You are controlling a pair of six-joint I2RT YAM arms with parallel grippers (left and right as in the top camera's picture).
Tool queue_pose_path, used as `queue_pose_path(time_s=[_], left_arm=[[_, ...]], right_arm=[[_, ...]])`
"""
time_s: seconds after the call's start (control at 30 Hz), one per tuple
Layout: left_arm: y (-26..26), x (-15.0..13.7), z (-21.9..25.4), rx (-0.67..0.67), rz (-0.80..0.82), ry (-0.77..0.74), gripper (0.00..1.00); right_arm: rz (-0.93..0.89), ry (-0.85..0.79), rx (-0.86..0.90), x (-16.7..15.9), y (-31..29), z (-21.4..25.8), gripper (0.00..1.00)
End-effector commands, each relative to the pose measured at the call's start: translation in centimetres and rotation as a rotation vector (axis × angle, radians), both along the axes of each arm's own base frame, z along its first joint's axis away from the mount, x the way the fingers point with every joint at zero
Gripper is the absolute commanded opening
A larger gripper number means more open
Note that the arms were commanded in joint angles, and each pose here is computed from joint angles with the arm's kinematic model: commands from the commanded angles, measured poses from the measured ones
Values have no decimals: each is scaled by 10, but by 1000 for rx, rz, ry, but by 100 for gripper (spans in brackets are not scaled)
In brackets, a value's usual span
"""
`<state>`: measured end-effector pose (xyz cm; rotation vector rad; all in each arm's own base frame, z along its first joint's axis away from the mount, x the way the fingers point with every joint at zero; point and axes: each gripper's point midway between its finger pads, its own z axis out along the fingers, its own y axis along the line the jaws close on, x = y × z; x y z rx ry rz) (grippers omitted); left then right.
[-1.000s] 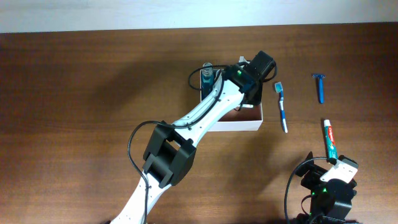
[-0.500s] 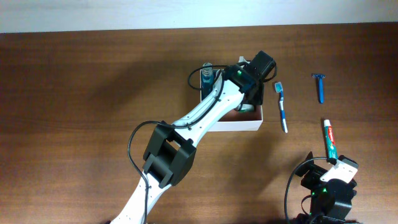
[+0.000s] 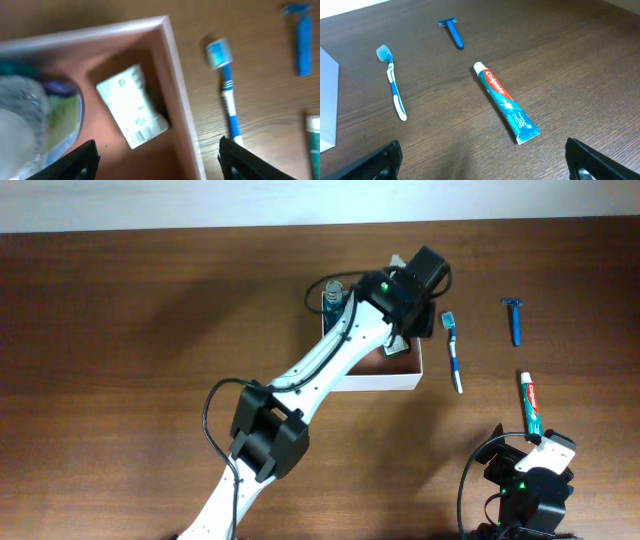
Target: Pack container
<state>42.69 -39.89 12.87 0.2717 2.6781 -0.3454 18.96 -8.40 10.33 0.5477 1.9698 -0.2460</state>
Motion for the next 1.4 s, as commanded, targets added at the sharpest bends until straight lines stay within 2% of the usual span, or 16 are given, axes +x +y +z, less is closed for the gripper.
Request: queue_pose_path(time_s=[0.0,0.23,0.3,0.37,0.53,0.6,0.73,0.93,1.13,1.37], left_arm=[[-9,-1,62,-75,-93,-89,78],[14,-23,144,-127,-139,-150,80],[32,-30,178,-135,-158,-207,96],[52,-35,205,-134,-160,-258,99],[139,-30,246,-5,46,-365,99],[176,-26,254,38,182,-378,99],[223,-13,267,31,305,-399,99],[290,10,263,70,456,-381,99],[355,25,249,123,597,-332,99],[395,28,240,164,667,-301,99]], right_arm=[[-27,-20,-3,-2,-4,9,98],[-27,-20,-3,-2,-4,9,98],[-27,-20,-3,-2,-4,9,98],[-27,-20,-3,-2,-4,9,98],[-27,-20,-3,-2,-4,9,98],[-27,-20,-3,-2,-4,9,98],[-27,-20,-3,-2,-4,9,98],[-27,-20,-3,-2,-4,9,98],[-27,-20,-3,-2,-4,9,98],[-27,-20,-3,-2,-4,9,98]])
